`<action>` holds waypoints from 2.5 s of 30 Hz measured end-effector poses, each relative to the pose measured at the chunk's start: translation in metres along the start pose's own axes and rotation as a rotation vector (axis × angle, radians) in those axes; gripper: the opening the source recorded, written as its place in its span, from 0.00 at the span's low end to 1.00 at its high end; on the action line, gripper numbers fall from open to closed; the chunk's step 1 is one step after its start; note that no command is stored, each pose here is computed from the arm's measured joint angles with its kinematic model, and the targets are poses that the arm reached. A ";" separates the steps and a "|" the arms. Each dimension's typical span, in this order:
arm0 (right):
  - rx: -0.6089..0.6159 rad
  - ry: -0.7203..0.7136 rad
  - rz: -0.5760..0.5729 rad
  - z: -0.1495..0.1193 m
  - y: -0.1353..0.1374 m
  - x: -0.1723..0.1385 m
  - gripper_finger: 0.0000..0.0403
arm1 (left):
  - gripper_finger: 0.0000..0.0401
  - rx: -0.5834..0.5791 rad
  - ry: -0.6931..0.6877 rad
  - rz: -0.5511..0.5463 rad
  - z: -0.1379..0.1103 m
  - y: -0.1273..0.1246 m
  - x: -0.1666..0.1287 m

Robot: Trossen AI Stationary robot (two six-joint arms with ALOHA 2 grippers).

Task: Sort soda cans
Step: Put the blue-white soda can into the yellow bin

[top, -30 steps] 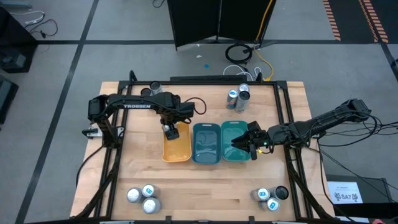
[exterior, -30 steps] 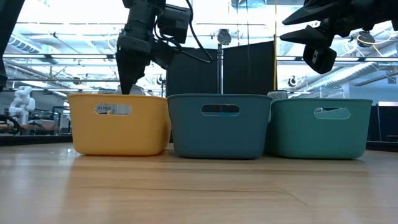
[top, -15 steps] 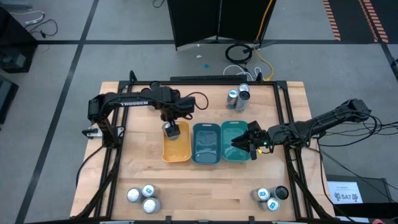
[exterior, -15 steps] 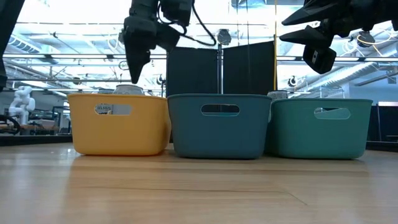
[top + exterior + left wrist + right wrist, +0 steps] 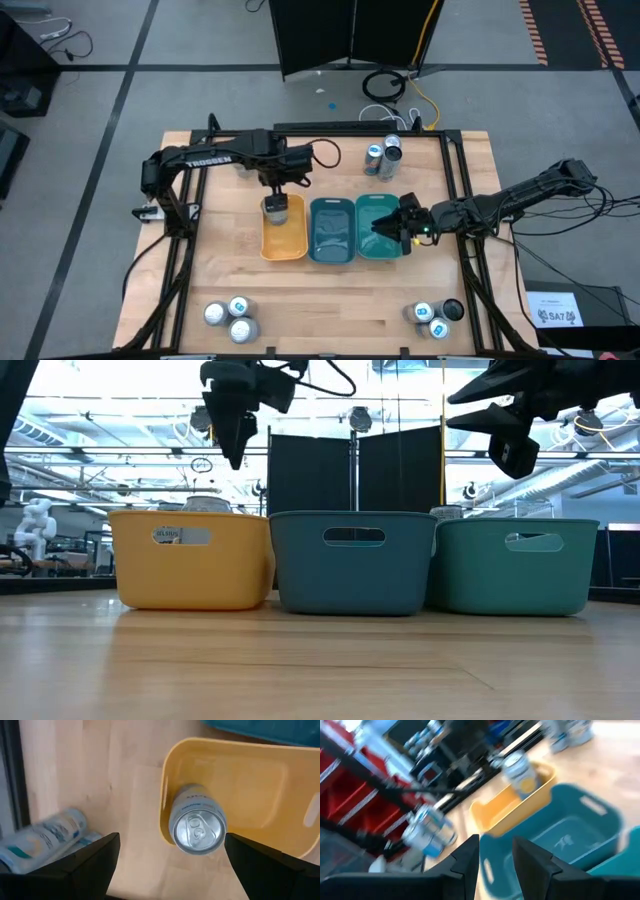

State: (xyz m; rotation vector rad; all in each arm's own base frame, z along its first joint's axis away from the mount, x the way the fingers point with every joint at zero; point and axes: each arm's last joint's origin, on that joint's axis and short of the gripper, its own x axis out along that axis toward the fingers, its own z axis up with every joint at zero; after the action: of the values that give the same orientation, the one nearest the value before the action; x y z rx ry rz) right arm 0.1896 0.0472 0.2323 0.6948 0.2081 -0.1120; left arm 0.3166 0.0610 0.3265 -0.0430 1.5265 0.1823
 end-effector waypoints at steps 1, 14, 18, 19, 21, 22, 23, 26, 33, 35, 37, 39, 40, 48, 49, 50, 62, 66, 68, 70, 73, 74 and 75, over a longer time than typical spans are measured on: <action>0.011 -0.022 -0.020 0.001 -0.001 0.000 0.27 | 0.92 0.033 -0.001 0.000 0.000 0.000 -0.001; -0.041 -0.184 -0.161 0.010 -0.006 0.001 0.27 | 0.92 0.352 -0.035 -0.077 -0.002 0.002 -0.004; -0.017 -0.239 -0.138 0.017 -0.005 0.001 0.27 | 0.92 0.397 -0.298 -0.261 -0.011 0.018 -0.018; -0.024 -0.251 -0.133 0.019 -0.005 0.001 0.27 | 0.92 0.403 -0.377 -0.293 -0.015 0.023 -0.022; -0.038 -0.264 -0.130 0.021 -0.005 0.001 0.27 | 0.92 0.388 -0.488 -0.287 -0.025 0.033 -0.031; -0.041 -0.271 -0.126 0.022 -0.004 0.001 0.27 | 0.92 0.374 -0.525 -0.265 -0.032 0.037 -0.035; -0.042 -0.278 -0.122 0.022 -0.004 0.001 0.27 | 0.92 0.358 -0.550 -0.245 -0.041 0.042 -0.038; -0.059 -0.287 -0.121 0.025 -0.002 0.001 0.27 | 0.92 0.309 -0.634 -0.187 -0.066 0.053 -0.048; -0.171 -0.319 -0.156 0.044 0.007 0.005 0.27 | 0.92 0.183 -0.844 -0.107 -0.124 0.055 -0.052; -0.195 -0.309 -0.187 0.050 0.008 0.008 0.27 | 0.92 0.145 -0.883 -0.100 -0.137 0.051 -0.049; -0.213 -0.266 -0.238 0.056 0.008 0.010 0.27 | 0.92 0.120 -0.919 -0.099 -0.148 0.047 -0.045; -0.223 -0.205 -0.305 0.064 0.010 0.012 0.27 | 0.92 0.101 -0.955 -0.095 -0.157 0.042 -0.042; -0.231 -0.167 -0.346 0.069 0.010 0.013 0.27 | 0.92 0.086 -0.965 -0.099 -0.162 0.040 -0.039; -0.092 0.041 -0.618 0.129 0.019 0.016 0.27 | 0.92 0.056 -1.038 -0.090 -0.182 0.031 -0.021; -0.063 0.069 -0.631 0.137 0.019 0.018 0.27 | 0.92 0.047 -1.037 -0.095 -0.183 0.030 -0.018; -0.044 0.092 -0.642 0.144 0.018 0.020 0.27 | 0.92 0.031 -1.038 -0.103 -0.183 0.030 -0.016; 0.001 0.254 -0.661 0.185 -0.005 0.072 0.27 | 0.92 0.026 -1.032 -0.107 -0.181 0.031 -0.007; 0.004 0.300 -0.691 0.180 -0.010 0.078 0.27 | 0.92 0.026 -1.032 -0.108 -0.181 0.031 -0.007; 0.018 0.317 -0.708 0.178 -0.012 0.077 0.27 | 0.92 0.025 -1.031 -0.108 -0.181 0.031 -0.007; 0.031 0.329 -0.723 0.176 -0.013 0.076 0.27 | 0.92 0.025 -1.031 -0.109 -0.181 0.030 -0.007; 0.038 0.356 -0.741 0.174 -0.012 0.073 0.27 | 0.92 -0.013 -1.029 -0.131 -0.181 0.030 -0.007; 0.048 0.368 -0.751 0.172 -0.011 0.071 0.27 | 0.92 -0.042 -1.027 -0.147 -0.181 0.030 -0.007; 0.056 0.380 -0.760 0.170 -0.010 0.070 0.27 | 0.92 -0.071 -1.024 -0.164 -0.181 0.030 -0.007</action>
State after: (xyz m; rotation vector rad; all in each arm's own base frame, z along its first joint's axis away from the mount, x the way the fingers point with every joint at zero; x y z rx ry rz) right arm 0.2822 -0.0725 0.3369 0.6582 0.8330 -0.7160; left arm 0.1329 0.0645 0.3280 -0.1113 0.4913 0.0979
